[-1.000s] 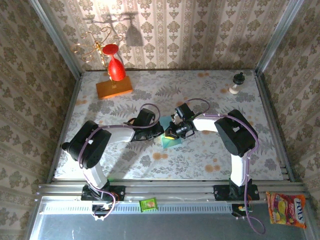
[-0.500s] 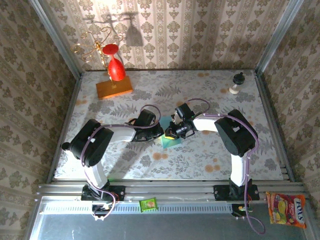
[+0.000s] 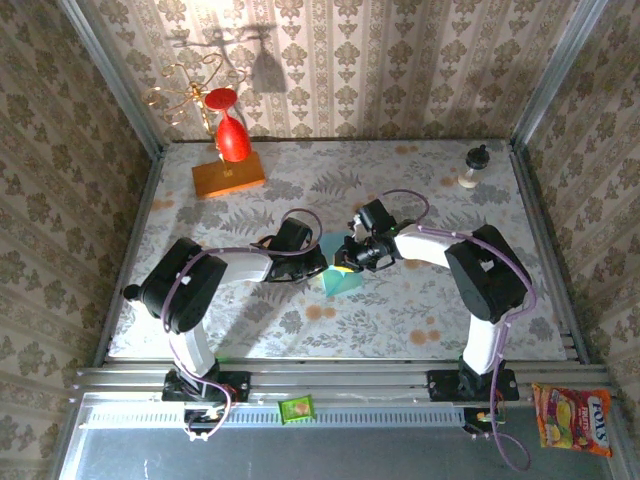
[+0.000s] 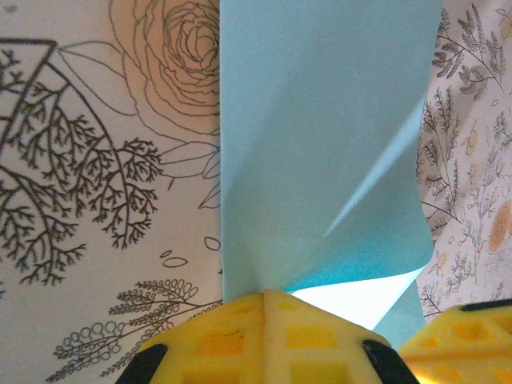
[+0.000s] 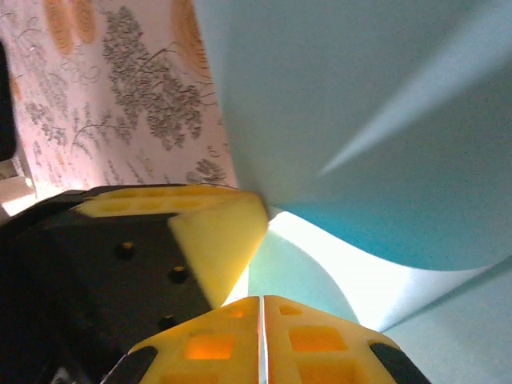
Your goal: Fold a paper plane with a square sheet of paper (pick it up from the middle)
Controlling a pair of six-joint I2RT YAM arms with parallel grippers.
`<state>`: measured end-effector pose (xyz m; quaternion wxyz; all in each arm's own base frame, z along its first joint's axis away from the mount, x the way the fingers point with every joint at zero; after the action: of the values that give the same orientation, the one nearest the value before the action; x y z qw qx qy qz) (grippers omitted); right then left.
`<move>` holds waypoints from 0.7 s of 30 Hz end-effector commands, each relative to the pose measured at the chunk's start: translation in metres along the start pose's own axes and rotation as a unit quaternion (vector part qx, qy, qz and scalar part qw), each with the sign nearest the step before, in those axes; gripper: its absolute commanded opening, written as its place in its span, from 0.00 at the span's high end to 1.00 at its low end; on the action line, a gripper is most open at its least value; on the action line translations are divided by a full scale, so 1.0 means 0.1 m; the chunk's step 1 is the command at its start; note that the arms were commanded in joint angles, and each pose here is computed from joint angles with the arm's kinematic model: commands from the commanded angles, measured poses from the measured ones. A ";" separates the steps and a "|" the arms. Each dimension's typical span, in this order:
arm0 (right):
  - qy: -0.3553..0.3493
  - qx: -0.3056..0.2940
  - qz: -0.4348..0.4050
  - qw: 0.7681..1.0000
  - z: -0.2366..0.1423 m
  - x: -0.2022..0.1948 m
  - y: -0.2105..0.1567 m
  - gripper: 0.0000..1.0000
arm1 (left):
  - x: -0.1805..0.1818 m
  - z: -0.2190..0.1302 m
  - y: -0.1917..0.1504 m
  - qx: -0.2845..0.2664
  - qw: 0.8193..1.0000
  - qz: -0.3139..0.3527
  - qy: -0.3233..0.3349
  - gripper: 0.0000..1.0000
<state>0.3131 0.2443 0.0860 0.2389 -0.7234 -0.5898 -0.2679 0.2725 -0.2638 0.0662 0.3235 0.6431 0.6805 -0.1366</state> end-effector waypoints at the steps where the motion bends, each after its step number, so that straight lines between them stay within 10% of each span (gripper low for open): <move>1: -0.036 0.008 0.009 0.999 0.09 -0.18 -0.01 0.88 | 0.20 0.09 -0.16 0.039 0.998 -0.002 0.044 1.00; 21: -0.065 -0.033 0.031 0.997 0.04 -0.69 0.04 0.90 | 0.47 0.13 -0.30 0.049 0.995 -0.033 0.084 1.00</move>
<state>0.3138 0.2241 0.0575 0.2222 -0.7286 -0.5839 -0.2807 0.2736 -0.2655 0.0646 0.3295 0.6423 0.6780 -0.1388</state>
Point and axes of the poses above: each hand's point on the last joint's axis, 136 mm out from that joint toward the fingers, its own z axis out along the fingers, its own x axis along the line the jaws close on, y = z × x, the point moved 6 cm from there along -z, back along the fingers, and after that the axes turned 6 degrees about z, right-handed, at the moved point
